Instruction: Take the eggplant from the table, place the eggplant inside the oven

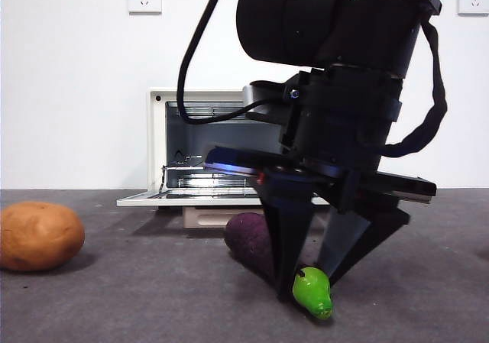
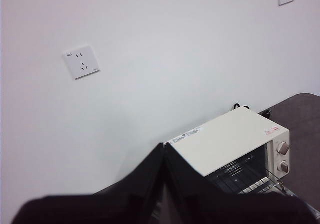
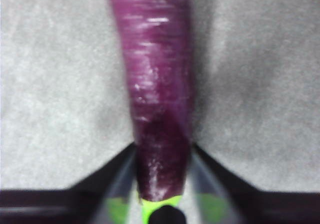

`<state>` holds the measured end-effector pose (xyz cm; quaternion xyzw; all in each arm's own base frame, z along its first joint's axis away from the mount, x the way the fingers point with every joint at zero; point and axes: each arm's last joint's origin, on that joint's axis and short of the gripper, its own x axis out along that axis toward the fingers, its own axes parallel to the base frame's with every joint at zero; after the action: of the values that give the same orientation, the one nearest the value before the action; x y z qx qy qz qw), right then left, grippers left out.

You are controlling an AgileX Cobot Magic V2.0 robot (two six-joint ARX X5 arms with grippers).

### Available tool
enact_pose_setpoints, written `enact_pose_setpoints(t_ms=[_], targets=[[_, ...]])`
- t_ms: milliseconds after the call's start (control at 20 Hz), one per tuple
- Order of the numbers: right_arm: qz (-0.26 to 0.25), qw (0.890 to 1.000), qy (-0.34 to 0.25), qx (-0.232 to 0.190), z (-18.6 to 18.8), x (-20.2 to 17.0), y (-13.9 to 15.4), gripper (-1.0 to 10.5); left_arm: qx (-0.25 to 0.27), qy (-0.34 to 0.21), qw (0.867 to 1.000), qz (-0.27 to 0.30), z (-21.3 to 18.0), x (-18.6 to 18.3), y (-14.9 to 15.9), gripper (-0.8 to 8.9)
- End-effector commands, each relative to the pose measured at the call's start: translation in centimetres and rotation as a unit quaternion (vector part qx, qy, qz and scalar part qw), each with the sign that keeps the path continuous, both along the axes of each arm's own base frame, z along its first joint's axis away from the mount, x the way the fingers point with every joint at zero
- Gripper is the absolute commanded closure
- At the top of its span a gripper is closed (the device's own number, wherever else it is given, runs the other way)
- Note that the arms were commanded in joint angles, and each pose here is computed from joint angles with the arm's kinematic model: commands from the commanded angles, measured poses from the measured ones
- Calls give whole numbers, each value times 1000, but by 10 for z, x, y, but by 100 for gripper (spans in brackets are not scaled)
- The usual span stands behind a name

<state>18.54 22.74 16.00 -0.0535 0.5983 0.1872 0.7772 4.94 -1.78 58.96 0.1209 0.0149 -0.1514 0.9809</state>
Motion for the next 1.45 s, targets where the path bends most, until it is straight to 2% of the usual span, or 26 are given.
enact_pose_setpoints(t_ms=[50,200,350,650,750,900,1150,1450], targets=[[-2,1000,3,-9,-5,-1,-1,958,6,0,1000,-2,0,2,-1,819],[-3,1000,-9,-6,1,-1,-1,959,9,6,1000,-3,-1,8,-4,819],[5,999,-28,14,25,-1,-2,959,11,12,1000,-8,-1,16,-7,819],[75,994,-59,46,92,-5,-6,959,14,21,1000,-14,-2,24,-11,819],[67,993,-71,73,105,12,-11,959,12,21,999,-25,-2,24,-12,819],[40,990,-58,123,109,44,-19,959,8,20,999,-25,-2,21,-11,819],[-1,991,-43,130,100,104,-35,959,5,19,1000,-24,-2,14,-8,819],[-31,987,-24,155,83,173,-30,959,4,30,999,-24,-5,11,-6,819]])
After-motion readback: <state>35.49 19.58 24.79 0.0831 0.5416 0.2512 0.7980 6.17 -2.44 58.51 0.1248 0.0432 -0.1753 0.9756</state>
